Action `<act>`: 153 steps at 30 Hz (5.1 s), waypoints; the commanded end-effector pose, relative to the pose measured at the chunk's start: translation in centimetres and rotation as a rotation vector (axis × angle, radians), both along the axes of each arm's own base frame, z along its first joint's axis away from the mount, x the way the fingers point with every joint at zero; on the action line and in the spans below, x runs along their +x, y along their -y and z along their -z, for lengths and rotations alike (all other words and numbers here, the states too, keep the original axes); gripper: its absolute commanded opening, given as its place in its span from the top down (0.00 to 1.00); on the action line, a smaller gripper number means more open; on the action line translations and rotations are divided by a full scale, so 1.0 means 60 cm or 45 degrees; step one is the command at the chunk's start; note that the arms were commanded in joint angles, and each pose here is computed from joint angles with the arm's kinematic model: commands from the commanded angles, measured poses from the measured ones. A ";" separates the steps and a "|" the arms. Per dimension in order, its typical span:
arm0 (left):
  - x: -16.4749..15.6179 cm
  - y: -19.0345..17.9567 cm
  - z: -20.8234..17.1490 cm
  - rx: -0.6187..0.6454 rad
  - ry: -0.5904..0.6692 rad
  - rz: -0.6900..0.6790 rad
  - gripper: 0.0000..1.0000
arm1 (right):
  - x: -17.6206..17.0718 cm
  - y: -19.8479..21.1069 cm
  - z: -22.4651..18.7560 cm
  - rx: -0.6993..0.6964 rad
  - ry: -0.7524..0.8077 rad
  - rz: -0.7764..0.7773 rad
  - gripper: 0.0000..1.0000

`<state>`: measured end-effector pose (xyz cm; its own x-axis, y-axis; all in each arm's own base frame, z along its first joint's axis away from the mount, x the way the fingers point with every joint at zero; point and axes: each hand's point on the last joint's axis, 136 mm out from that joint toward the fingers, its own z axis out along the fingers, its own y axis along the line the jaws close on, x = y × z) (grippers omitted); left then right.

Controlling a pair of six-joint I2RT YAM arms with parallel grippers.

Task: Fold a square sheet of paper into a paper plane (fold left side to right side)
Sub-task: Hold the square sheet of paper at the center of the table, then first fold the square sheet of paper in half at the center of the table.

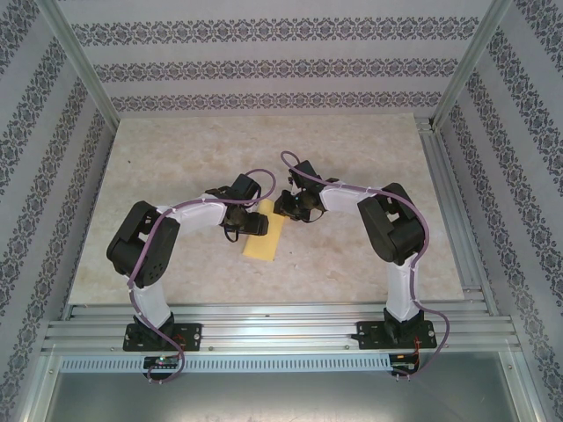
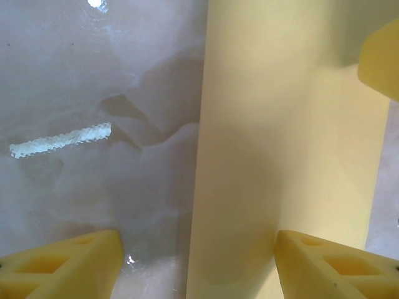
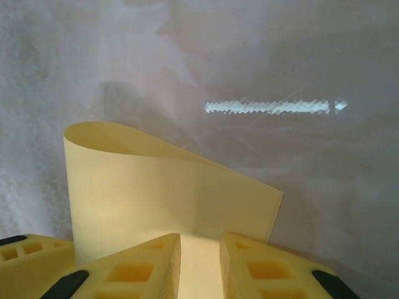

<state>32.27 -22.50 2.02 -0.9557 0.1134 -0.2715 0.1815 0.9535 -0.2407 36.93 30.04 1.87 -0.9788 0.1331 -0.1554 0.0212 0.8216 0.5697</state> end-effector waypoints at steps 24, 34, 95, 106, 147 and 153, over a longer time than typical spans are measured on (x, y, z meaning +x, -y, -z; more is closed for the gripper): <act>-0.008 0.018 -0.062 -0.095 0.061 0.023 0.20 | -0.041 0.049 0.087 -0.337 -0.119 -0.090 0.83; -0.005 0.012 -0.050 -0.116 0.026 0.004 0.17 | -0.038 0.045 0.083 -0.340 -0.111 -0.098 0.83; -0.107 -0.047 0.150 0.287 -0.260 -0.004 0.30 | 0.012 0.015 -0.108 0.019 0.120 -0.020 0.87; -0.105 -0.043 0.148 0.291 -0.255 0.005 0.30 | -0.033 -0.038 -0.040 0.085 -0.029 -0.072 0.92; -0.022 -0.029 -0.041 -0.095 -0.033 -0.077 0.20 | -0.070 0.010 0.068 -0.202 -0.160 -0.144 0.92; -0.001 0.003 -0.034 -0.183 -0.048 -0.054 0.20 | -0.071 0.012 0.069 -0.209 -0.160 -0.146 0.92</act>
